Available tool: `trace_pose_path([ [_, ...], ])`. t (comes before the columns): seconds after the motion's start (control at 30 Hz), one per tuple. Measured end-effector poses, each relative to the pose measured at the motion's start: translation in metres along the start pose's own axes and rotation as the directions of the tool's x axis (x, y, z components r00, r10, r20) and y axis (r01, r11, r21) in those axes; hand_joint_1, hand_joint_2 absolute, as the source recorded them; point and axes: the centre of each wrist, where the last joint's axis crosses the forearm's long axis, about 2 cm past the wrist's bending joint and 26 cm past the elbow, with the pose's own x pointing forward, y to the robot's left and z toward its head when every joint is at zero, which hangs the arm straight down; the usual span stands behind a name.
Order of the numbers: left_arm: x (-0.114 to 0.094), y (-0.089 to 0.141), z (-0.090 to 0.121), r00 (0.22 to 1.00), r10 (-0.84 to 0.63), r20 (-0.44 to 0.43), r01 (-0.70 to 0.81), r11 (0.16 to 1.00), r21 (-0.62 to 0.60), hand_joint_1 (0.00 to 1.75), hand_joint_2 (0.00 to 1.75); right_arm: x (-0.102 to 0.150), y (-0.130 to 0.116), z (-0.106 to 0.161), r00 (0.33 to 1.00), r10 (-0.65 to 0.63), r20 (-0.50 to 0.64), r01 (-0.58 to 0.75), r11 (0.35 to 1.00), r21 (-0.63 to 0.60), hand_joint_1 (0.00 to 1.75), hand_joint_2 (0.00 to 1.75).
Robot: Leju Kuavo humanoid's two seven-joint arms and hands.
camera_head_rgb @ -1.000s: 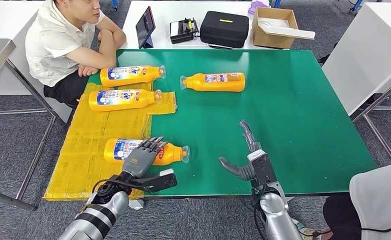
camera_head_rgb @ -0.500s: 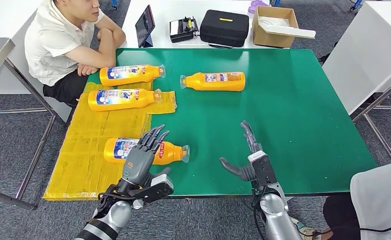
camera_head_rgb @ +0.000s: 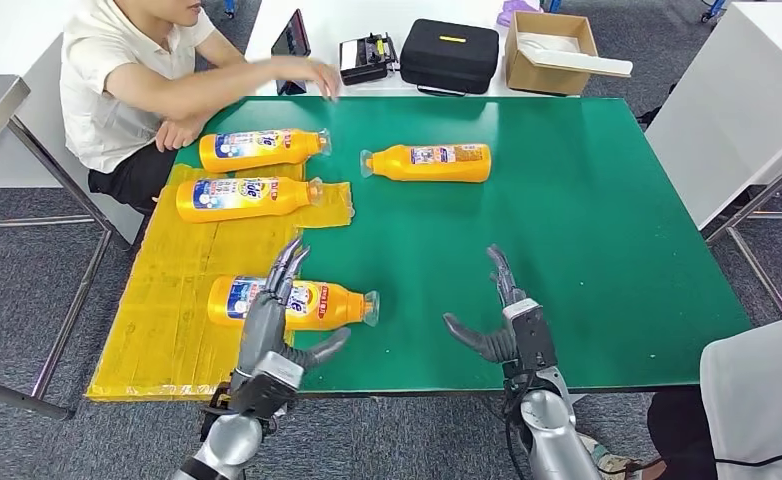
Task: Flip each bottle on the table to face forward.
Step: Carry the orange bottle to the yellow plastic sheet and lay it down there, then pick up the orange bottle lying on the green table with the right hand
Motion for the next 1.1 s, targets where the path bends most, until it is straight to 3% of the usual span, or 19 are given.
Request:
trace_pose_path([
  [0.07, 0.004, -0.009, 0.008, 0.967, 0.233, -0.099, -0.232, 0.972, 0.021, 0.00, 1.75, 0.000, 0.000, 0.005, 0.989, 0.132, -0.063, -0.137, 0.987, -0.084, 0.00, 1.75],
  [0.13, 0.007, -0.015, 0.015, 0.924, 0.353, -0.144, -0.350, 0.935, 0.050, 0.00, 1.75, 0.001, -0.003, 0.008, 0.930, 0.357, -0.082, -0.366, 0.920, -0.140, 0.00, 1.75],
  [0.2, 0.009, -0.018, 0.019, 0.900, 0.405, -0.160, -0.400, 0.914, 0.065, 0.00, 1.75, 0.002, -0.006, 0.009, 0.862, 0.501, -0.072, -0.506, 0.848, -0.158, 0.00, 1.75],
  [0.33, 0.012, -0.020, 0.021, 0.887, 0.433, -0.162, -0.426, 0.901, 0.078, 0.00, 1.75, 0.002, -0.011, 0.010, 0.802, 0.592, -0.074, -0.596, 0.787, -0.162, 0.00, 1.75],
  [0.47, 0.015, -0.022, 0.022, 0.886, 0.423, -0.190, -0.403, 0.905, 0.137, 0.00, 1.75, 0.002, -0.020, 0.013, 0.656, 0.750, -0.083, -0.749, 0.636, -0.185, 0.00, 1.75],
  [0.63, 0.016, -0.030, 0.026, 0.865, 0.438, -0.245, -0.404, 0.897, 0.178, 0.00, 1.75, -0.005, -0.028, 0.020, 0.508, 0.847, -0.158, -0.861, 0.491, -0.135, 0.00, 1.75],
  [1.1, 0.018, -0.040, 0.027, 0.888, 0.384, -0.253, -0.356, 0.922, 0.149, 0.00, 1.75, -0.025, -0.040, 0.037, 0.385, 0.876, -0.290, -0.914, 0.405, 0.013, 0.00, 1.75],
])
